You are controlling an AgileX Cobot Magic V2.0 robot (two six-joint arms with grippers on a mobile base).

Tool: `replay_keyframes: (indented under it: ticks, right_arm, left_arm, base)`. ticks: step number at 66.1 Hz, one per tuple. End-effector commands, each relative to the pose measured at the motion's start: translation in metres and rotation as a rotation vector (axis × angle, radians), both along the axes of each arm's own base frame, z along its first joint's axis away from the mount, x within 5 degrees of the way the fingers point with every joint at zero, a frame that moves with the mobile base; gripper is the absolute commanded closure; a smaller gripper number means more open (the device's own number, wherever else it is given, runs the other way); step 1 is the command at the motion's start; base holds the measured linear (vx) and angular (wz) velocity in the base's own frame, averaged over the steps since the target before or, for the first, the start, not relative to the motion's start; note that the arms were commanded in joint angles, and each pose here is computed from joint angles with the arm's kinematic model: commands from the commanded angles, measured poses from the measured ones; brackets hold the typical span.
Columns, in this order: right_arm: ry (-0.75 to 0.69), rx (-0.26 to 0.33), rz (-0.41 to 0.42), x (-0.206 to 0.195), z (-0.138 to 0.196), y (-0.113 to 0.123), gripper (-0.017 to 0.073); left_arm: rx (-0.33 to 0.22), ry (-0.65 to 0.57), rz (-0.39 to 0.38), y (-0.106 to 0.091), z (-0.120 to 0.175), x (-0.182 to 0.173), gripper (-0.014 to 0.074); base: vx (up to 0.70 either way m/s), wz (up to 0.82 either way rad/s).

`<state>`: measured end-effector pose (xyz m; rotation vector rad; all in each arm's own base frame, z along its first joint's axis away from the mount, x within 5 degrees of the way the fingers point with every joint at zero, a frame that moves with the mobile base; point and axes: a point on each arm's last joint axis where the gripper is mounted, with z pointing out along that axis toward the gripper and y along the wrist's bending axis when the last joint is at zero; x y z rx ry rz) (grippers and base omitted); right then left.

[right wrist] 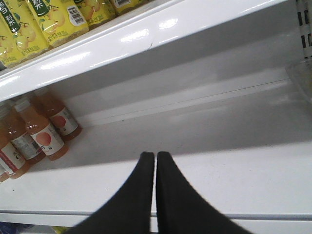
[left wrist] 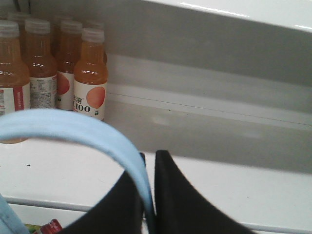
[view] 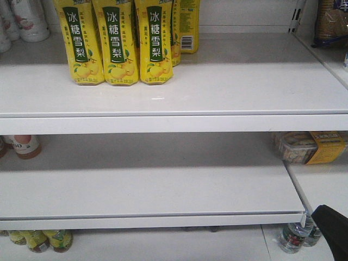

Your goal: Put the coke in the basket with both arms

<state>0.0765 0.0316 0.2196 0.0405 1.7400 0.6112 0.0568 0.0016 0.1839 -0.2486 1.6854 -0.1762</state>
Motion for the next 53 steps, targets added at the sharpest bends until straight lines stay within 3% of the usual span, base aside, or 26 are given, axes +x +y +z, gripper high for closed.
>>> replay_keyframes:
  ticks: [1, 13, 32, 53]
  right_arm:
    - [-0.025, -0.006, -0.003, 0.001, 0.009, 0.000, 0.0561]
    - [-0.025, -0.006, -0.003, 0.001, 0.009, 0.000, 0.0561]
    - [-0.025, -0.006, -0.003, 0.001, 0.009, 0.000, 0.0561]
    - [-0.025, -0.006, -0.003, 0.001, 0.009, 0.000, 0.0561]
  left_arm:
    - [0.092, -0.170, -0.003, 0.000, 0.015, -0.001, 0.0600]
    - [0.031, -0.187, -0.002, 0.000, 0.016, -0.001, 0.0600]
    - [0.034, -0.329, 0.003, 0.000, 0.029, -0.003, 0.0600]
    - [0.034, -0.329, 0.003, 0.000, 0.029, -0.003, 0.0600]
  base:
    - [0.00, 0.00]
    - [0.00, 0.00]
    - [0.00, 0.00]
    - [0.00, 0.00]
